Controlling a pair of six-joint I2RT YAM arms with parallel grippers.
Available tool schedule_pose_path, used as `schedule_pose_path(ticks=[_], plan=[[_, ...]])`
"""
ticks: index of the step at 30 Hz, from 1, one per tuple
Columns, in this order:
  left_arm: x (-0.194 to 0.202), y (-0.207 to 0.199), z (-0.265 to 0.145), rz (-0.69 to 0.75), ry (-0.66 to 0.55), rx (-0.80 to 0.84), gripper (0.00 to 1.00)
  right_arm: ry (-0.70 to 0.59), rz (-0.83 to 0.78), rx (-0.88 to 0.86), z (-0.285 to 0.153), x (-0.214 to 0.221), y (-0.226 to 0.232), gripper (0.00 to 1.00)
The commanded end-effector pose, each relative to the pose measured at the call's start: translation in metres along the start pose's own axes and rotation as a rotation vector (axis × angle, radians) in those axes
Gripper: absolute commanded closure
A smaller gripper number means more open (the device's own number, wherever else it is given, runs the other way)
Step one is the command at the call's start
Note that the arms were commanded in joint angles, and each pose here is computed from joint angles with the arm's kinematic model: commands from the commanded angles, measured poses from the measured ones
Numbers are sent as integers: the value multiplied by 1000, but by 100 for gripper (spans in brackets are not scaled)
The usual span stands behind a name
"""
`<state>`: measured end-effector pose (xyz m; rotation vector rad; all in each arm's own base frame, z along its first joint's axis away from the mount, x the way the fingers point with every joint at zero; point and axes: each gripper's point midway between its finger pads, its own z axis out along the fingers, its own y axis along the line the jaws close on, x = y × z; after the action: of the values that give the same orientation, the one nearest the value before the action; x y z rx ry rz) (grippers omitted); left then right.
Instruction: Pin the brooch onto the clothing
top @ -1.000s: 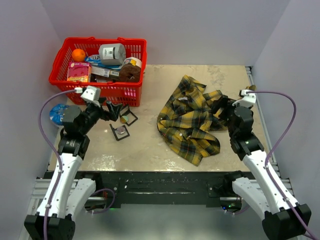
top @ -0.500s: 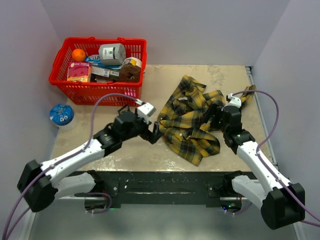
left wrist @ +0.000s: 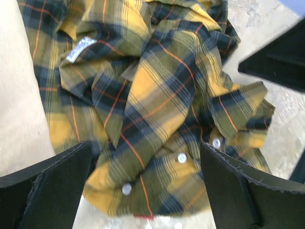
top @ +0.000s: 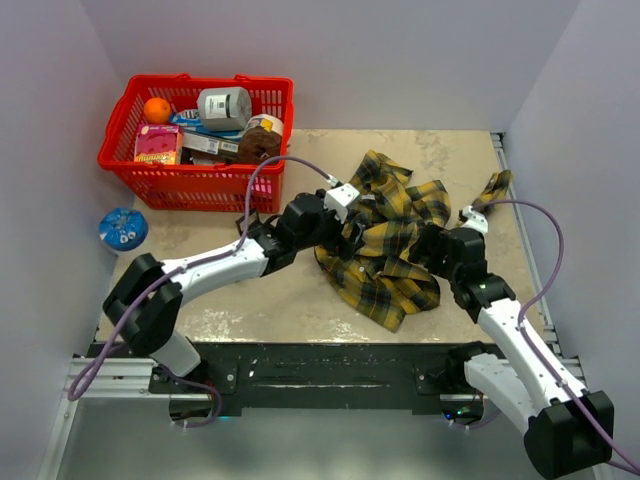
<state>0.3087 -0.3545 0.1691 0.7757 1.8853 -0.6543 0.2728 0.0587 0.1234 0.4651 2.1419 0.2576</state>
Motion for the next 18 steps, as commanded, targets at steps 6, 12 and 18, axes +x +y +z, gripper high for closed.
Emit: schedule_pose_path(ticks=[6,12,18], plan=[[18,5,41,97,61,22,1,127,104,-42,8,39,4,1],[62,6,59,86,189,44,17,213,157,-58,22,69,5,2],[81,9,55,66,221,25,77,207,193,-65,31,74,6,12]])
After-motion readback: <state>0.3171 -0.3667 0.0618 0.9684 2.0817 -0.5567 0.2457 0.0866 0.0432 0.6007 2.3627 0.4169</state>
